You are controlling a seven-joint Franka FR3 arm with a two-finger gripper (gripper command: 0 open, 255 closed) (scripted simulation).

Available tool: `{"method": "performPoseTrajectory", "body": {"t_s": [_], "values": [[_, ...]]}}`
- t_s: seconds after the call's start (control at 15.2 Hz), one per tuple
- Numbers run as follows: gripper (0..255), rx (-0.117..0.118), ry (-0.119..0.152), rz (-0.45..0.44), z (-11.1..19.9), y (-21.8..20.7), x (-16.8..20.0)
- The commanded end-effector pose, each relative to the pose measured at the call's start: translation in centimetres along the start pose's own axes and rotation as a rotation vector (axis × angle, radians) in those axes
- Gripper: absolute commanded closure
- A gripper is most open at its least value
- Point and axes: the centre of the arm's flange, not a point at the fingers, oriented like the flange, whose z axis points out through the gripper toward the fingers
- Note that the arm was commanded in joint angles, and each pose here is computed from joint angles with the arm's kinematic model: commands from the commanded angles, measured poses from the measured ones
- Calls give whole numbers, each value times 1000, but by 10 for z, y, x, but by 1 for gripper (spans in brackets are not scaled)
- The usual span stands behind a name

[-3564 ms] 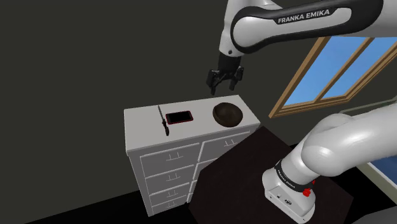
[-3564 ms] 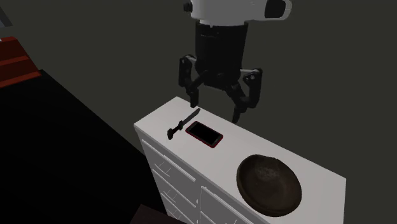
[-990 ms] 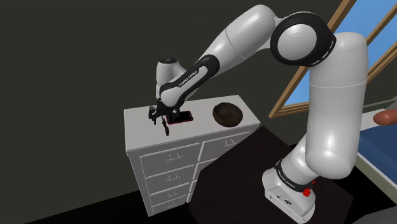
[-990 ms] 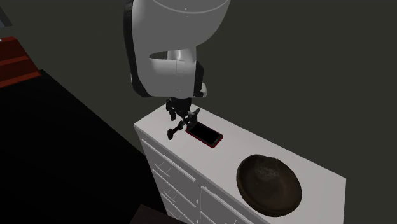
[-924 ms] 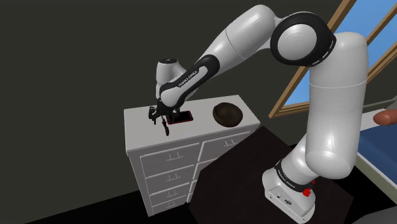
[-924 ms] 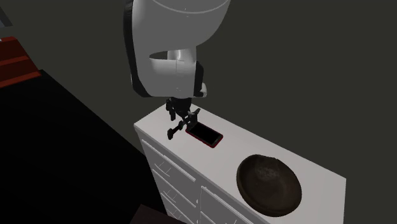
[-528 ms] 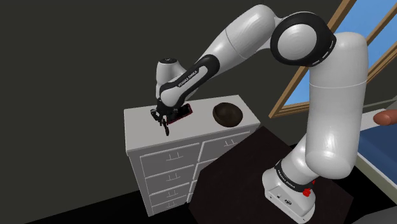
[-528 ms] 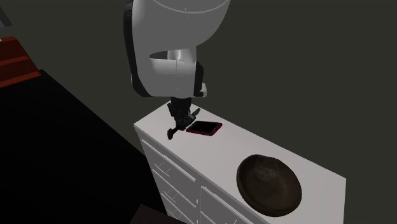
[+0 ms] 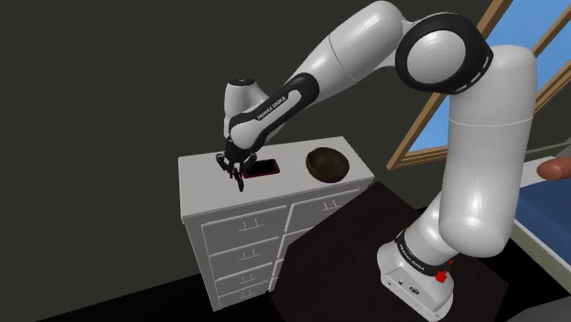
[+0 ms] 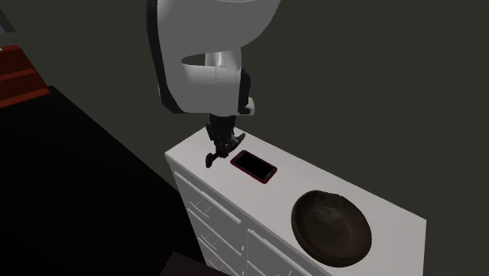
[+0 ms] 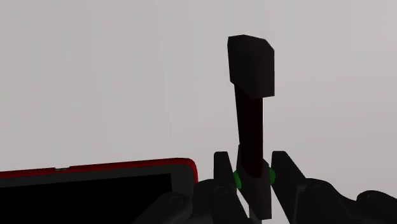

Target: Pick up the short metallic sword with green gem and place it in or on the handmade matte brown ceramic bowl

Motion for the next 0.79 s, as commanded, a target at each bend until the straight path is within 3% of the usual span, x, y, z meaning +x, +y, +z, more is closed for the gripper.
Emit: {"method": "performPoseTrajectory", "body": {"t_s": [0.0, 0.73], "values": [[255, 0, 0, 0, -10, 0, 0], [255, 0, 0, 0, -68, -4, -3]]}}
